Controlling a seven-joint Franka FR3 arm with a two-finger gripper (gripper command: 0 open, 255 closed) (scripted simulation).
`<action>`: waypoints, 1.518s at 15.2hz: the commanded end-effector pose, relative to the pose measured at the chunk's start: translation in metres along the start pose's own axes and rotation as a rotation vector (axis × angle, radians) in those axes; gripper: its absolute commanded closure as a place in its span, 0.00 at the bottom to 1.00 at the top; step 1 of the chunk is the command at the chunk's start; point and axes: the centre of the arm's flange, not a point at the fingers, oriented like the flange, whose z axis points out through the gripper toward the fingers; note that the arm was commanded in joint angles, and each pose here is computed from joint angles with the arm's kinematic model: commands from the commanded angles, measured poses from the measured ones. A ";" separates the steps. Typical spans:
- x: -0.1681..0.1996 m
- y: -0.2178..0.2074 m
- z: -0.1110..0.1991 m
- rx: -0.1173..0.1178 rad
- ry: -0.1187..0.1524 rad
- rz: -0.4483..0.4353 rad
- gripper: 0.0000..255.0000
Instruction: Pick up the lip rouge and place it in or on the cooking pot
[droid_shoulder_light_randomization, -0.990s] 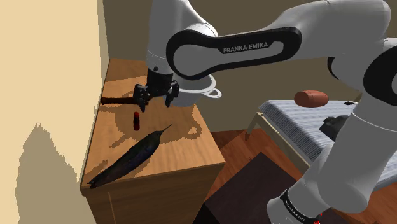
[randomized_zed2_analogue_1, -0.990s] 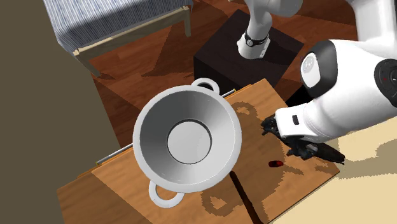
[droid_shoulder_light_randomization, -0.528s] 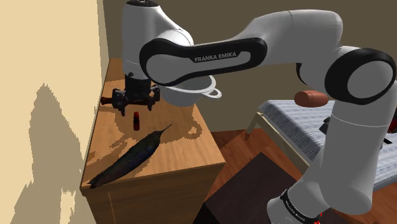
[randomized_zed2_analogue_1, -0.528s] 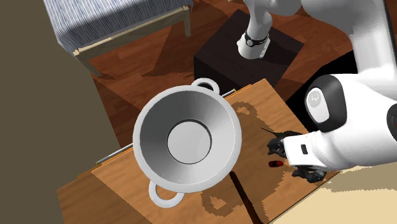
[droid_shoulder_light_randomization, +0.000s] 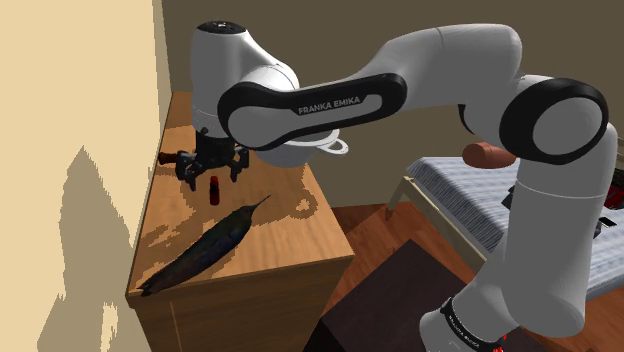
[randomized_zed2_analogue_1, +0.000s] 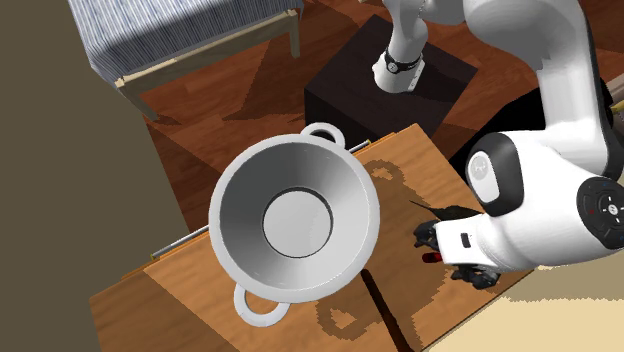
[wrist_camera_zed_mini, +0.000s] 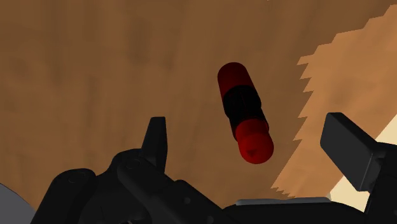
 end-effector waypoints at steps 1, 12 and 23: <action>0.000 0.000 0.000 0.000 0.000 0.000 0.00; 0.000 0.000 0.000 0.000 0.000 0.000 1.00; 0.006 0.000 -0.041 0.000 0.000 0.000 1.00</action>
